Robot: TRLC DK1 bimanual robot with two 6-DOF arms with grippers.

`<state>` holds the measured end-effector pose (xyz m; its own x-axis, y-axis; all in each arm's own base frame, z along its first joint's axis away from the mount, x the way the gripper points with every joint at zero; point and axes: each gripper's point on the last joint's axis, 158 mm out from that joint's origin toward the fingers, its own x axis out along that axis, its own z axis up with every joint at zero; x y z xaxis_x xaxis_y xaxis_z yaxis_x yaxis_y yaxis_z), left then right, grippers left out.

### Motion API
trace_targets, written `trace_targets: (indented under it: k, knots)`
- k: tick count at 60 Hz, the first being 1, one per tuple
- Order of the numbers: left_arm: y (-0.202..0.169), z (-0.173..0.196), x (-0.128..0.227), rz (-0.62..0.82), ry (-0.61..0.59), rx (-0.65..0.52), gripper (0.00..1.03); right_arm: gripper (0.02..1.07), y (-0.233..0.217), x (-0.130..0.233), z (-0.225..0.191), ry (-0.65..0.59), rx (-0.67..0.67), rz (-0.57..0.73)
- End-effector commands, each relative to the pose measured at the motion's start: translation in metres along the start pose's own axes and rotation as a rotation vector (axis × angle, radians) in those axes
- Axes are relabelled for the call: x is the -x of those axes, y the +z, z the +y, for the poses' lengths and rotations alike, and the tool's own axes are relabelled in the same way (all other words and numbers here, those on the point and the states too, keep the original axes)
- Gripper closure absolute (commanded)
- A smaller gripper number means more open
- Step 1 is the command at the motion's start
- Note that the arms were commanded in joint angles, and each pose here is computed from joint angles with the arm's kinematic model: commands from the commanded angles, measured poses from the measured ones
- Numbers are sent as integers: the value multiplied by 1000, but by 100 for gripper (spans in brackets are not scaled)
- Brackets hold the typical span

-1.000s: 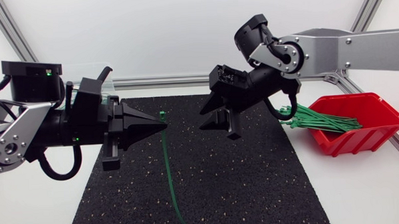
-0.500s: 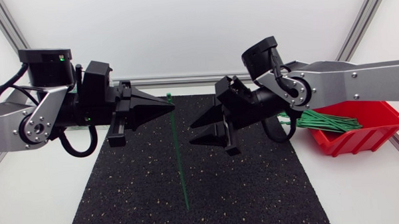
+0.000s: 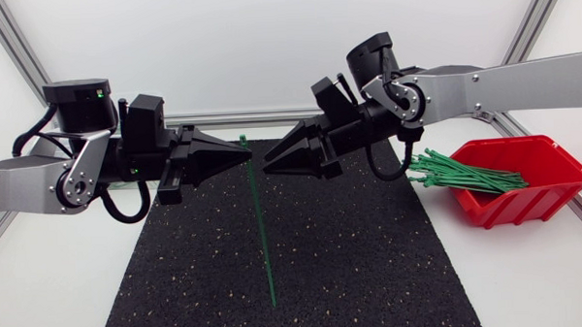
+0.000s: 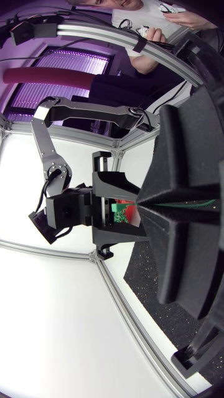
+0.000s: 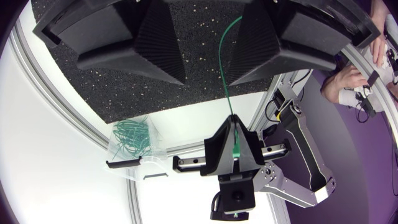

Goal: Take a green cable tie from the red box, thread the tail through the head to close it, then place it in the transparent bin on the left.

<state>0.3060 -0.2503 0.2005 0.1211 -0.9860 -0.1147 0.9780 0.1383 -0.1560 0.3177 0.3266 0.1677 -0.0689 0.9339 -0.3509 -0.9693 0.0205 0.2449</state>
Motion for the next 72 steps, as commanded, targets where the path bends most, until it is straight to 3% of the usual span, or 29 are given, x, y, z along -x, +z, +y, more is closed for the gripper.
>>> trace_targets:
  k: [1, 13, 21, 40, 72]
  knots:
    - [-2, 2, 1, -5, -15, 36, 100, 63, 4, -5, -1, 23, -34, -5]
    - [6, 1, 1, -25, -21, 64, 100, 63, 2, -16, 6, 52, -34, -1]
    - [5, -1, -2, -24, -30, 83, 100, 70, 2, -16, 12, 72, -51, -8]
    - [10, -9, -5, -29, -45, 130, 100, 70, 20, -8, 42, 86, -36, -31]
    - [59, -26, -6, -92, -36, 201, 100, 79, 55, 14, 80, 80, 0, -84]
